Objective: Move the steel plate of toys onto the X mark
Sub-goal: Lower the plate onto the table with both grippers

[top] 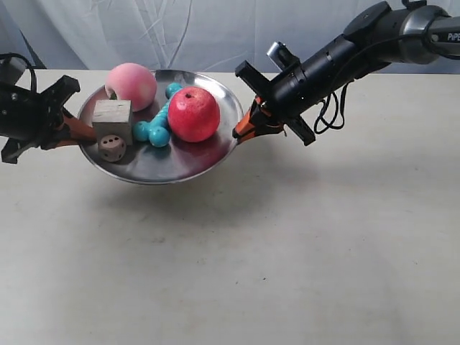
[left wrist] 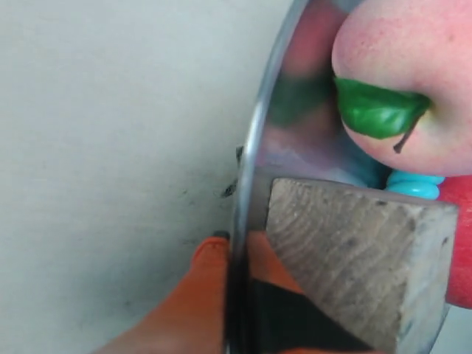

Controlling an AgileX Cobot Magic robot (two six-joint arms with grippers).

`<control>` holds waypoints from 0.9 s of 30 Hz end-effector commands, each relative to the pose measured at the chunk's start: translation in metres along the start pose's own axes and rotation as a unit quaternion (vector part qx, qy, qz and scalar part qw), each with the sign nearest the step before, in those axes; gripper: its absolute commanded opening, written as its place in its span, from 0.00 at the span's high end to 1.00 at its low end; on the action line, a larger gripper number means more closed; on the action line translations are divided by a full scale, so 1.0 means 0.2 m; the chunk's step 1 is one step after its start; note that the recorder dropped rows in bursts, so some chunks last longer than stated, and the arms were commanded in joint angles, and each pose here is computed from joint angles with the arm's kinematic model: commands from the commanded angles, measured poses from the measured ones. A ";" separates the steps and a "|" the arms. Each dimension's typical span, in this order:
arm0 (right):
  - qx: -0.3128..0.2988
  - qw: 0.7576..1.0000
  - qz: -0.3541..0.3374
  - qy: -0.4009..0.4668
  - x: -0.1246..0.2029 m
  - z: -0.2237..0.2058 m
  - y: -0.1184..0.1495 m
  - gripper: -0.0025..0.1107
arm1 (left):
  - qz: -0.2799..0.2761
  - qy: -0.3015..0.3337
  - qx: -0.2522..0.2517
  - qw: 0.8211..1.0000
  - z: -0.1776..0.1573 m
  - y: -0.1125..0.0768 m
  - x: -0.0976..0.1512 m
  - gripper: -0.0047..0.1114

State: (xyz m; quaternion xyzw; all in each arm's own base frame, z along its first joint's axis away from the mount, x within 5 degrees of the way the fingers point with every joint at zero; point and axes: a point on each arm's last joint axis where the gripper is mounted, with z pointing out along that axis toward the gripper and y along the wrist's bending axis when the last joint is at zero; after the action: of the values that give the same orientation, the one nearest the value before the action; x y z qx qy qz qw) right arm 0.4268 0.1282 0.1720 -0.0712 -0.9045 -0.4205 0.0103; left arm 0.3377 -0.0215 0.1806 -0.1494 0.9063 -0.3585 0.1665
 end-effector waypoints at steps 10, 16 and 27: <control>0.021 1.000 0.011 -0.001 -0.02 0.27 -0.07 0.98 | 0.024 0.029 -0.099 0.994 0.20 0.17 0.02 0.96; 0.030 0.999 0.025 0.014 -0.02 0.34 -0.14 0.98 | 0.048 0.070 -0.115 0.990 0.34 0.22 0.09 0.96; 0.032 0.999 -0.013 0.017 -0.02 0.35 -0.14 0.67 | 0.073 0.103 -0.121 0.985 0.37 0.25 0.12 0.93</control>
State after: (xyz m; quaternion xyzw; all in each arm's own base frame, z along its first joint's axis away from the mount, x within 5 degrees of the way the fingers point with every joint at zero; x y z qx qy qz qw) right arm 0.4294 0.1521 0.0918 -0.0559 -0.9300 -0.3620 0.0294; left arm 0.3484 -0.0337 0.1022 -0.1352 0.9479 -0.2683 0.1057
